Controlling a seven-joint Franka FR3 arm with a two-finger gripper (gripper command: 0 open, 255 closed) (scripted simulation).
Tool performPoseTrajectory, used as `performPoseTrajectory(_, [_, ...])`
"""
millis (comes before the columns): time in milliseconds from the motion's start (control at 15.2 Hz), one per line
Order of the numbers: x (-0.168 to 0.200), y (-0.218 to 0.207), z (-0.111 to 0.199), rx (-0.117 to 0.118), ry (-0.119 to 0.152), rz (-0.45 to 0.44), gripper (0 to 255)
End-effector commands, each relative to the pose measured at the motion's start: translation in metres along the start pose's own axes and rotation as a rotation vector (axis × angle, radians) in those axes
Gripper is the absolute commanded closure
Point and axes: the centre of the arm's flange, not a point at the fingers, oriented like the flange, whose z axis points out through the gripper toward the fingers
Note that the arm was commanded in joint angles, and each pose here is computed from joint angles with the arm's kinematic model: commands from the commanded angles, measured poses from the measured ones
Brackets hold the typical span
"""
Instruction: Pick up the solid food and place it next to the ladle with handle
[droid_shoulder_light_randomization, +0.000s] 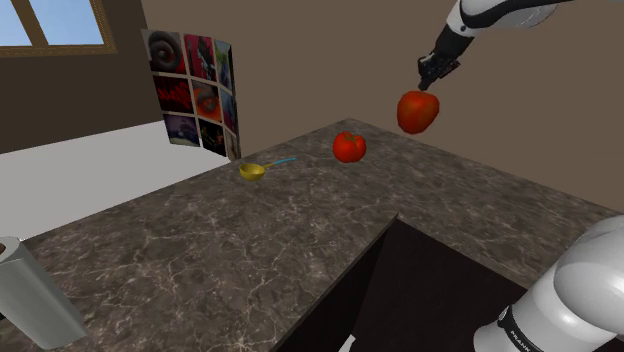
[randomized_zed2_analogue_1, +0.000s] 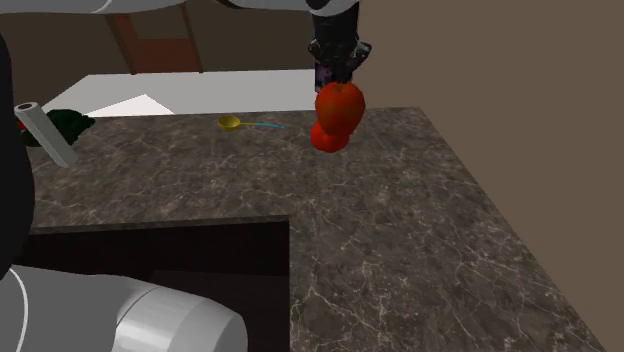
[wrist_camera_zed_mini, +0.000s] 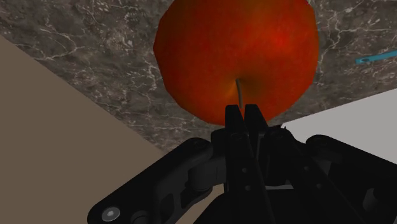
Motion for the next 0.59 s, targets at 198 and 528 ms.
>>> performPoseTrajectory(198, [-0.002, -0.067, -0.003, -0.001, 0.001, 0.002, 255])
performPoseTrajectory(528, [-0.001, -0.133, -0.005, -0.001, 0.001, 0.002, 255])
